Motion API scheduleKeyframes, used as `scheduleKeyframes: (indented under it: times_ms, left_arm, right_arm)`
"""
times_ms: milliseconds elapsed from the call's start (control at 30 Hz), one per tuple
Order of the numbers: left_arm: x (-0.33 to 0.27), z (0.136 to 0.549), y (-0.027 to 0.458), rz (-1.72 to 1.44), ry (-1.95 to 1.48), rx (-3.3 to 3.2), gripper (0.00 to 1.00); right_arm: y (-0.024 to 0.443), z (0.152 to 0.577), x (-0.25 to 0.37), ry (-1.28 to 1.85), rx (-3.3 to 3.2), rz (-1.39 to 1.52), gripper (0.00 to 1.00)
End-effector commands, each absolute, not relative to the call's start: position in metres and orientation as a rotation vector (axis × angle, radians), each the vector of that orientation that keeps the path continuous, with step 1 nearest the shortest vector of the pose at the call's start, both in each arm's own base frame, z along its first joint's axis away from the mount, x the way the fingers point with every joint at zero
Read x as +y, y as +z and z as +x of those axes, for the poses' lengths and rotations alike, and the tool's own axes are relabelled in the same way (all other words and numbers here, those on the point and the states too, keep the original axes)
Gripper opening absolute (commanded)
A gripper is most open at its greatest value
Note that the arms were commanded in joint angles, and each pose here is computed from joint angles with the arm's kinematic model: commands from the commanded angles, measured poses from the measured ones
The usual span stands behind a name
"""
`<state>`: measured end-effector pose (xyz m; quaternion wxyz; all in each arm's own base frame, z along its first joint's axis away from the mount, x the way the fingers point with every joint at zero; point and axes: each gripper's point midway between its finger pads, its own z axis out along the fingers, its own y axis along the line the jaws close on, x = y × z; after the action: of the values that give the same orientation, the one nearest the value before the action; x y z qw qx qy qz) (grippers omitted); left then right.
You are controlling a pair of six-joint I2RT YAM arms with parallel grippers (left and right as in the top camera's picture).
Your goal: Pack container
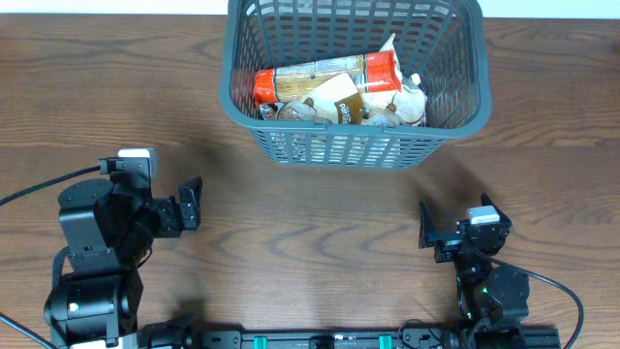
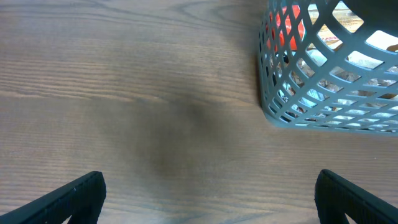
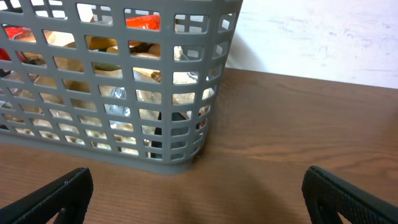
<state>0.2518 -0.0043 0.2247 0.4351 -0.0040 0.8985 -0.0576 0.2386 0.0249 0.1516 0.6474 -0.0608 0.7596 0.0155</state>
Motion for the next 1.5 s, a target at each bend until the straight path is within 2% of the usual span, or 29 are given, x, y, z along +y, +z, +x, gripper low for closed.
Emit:
scheduleKeyframes:
  times_ms: [0, 667, 900, 1100, 1467]
  left_arm:
    - [-0.007, 0.251, 0.224, -0.005, -0.163, 2.238, 0.99]
    - [-0.007, 0.251, 0.224, -0.004, -0.162, 2.235, 0.99]
    - [-0.007, 0.23, 0.23, 0.034, -0.102, 2.151, 0.99]
    - [-0.017, 0.211, 0.204, 0.082, -0.113, 2.058, 0.99]
    - [-0.017, 0.237, 0.19, 0.114, -0.076, 1.684, 0.99]
  right_arm:
    - [0.151, 0.238, 0.025, 0.023, 1.723, -0.148, 0.99]
    - [0.151, 0.238, 0.025, 0.023, 1.723, -0.148, 0.99]
    - [0.151, 0.238, 0.025, 0.023, 1.723, -0.148, 0.99]
    - [0.151, 0.238, 0.025, 0.023, 1.723, -0.148, 0.99]
    - [0.151, 0.238, 0.025, 0.023, 1.723, -0.148, 0.99]
